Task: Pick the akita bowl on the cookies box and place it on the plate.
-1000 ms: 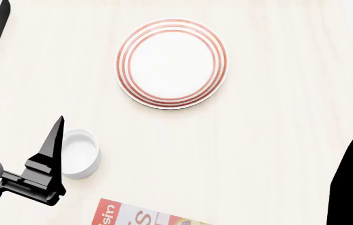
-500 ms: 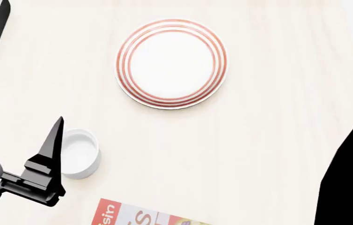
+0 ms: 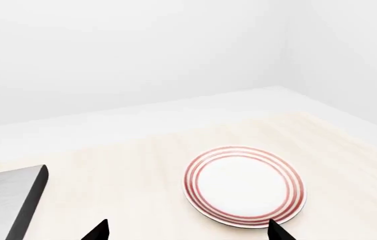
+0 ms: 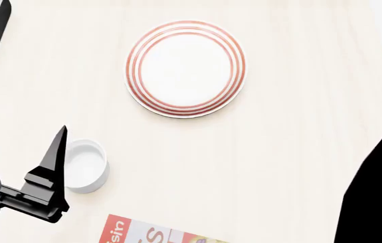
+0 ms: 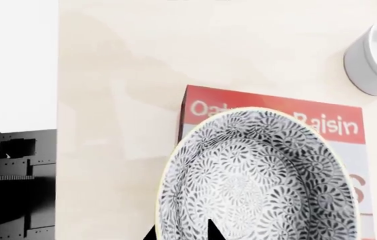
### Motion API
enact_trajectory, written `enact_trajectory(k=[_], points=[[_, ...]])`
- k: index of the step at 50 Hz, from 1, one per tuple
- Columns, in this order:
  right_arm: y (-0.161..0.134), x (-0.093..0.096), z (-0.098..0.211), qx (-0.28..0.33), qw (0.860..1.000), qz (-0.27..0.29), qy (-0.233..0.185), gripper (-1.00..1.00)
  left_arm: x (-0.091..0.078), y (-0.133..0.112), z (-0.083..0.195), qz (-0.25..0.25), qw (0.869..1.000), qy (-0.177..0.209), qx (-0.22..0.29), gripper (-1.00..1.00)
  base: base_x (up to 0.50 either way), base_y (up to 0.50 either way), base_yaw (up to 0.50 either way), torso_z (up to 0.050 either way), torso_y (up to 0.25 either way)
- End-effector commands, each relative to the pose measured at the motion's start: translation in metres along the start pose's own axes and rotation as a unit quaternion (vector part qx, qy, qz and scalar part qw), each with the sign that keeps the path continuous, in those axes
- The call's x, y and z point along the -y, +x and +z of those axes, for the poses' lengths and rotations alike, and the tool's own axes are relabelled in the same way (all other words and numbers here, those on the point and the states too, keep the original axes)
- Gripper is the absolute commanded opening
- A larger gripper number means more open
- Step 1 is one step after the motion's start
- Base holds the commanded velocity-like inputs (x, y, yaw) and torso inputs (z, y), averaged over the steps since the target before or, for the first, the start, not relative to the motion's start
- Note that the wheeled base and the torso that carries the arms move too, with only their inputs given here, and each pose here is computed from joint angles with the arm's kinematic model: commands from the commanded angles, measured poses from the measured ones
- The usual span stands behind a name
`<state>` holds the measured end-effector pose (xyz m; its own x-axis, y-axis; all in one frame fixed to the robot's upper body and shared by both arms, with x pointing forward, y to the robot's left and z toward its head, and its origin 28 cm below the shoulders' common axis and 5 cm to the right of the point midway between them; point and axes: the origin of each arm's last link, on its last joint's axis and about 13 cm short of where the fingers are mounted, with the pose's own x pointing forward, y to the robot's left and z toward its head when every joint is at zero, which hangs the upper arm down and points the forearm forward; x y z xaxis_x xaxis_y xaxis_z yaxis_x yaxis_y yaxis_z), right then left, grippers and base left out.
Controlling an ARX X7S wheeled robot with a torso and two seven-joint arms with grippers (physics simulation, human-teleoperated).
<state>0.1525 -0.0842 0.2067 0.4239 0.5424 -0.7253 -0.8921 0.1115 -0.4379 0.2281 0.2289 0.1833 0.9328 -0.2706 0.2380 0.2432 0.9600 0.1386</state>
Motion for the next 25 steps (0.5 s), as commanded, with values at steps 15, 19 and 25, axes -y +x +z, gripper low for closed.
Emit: enact_trajectory(k=[15,19,25], points=[[-0.010,0.006,0.005,-0.019,0.993,-0.068,-0.090,-1.00,0.000,0.000,0.002,-0.011,1.000,-0.019,0.017,1.00,0.00,0.00,0.00,0.000,0.000],[-0.016,0.010,0.007,-0.032,0.988,-0.106,-0.112,-1.00,0.001,0.000,0.002,-0.012,1.000,-0.019,0.017,1.00,0.00,0.00,0.00,0.000,0.000],[-0.028,0.019,0.009,-0.048,0.976,-0.155,-0.144,-1.00,0.001,0.000,0.002,-0.011,1.000,-0.019,0.017,1.00,0.00,0.00,0.00,0.000,0.000]])
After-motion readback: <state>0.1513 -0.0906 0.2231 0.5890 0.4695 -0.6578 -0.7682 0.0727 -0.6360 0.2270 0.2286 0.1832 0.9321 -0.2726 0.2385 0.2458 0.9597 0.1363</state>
